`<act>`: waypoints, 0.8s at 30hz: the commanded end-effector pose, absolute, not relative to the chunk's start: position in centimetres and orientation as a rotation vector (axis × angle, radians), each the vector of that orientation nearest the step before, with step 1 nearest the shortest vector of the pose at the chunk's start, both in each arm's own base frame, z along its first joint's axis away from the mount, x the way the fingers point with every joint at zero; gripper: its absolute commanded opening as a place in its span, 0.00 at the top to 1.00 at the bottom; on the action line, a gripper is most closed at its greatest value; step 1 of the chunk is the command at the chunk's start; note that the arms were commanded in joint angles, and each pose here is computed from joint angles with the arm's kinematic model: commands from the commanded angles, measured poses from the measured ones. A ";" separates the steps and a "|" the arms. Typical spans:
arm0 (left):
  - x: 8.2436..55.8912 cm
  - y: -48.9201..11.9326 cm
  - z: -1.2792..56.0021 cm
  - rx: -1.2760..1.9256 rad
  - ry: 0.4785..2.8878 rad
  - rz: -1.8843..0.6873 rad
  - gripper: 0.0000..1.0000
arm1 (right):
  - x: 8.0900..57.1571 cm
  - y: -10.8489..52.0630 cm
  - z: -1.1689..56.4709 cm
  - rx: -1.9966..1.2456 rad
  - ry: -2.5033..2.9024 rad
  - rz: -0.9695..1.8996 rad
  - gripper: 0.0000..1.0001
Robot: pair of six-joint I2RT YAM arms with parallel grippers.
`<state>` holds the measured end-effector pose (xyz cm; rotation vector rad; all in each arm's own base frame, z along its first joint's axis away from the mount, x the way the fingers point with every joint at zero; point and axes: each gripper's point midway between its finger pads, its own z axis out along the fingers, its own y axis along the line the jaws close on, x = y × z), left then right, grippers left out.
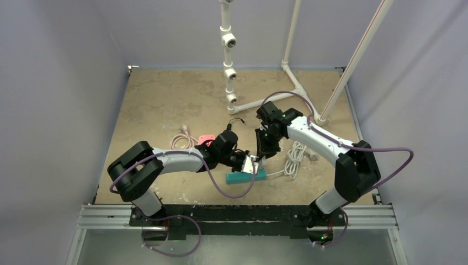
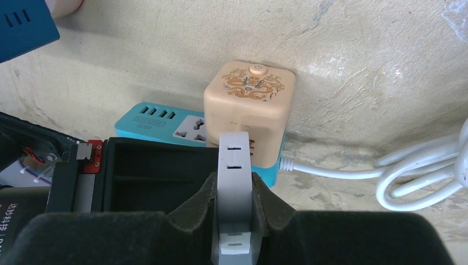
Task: Insert the plug
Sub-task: Insert the plug into the socket.
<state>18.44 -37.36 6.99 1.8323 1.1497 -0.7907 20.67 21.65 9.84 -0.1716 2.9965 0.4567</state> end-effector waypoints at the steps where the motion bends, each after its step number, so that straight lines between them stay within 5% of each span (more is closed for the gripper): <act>1: 16.8 -34.1 2.5 1.932 1.333 -0.779 1.00 | 18.0 20.5 9.3 -0.162 3.089 0.406 1.00; 24: 16.4 -33.6 2.1 1.969 1.352 -0.786 1.00 | 16.8 19.2 5.9 -0.202 3.141 0.400 1.00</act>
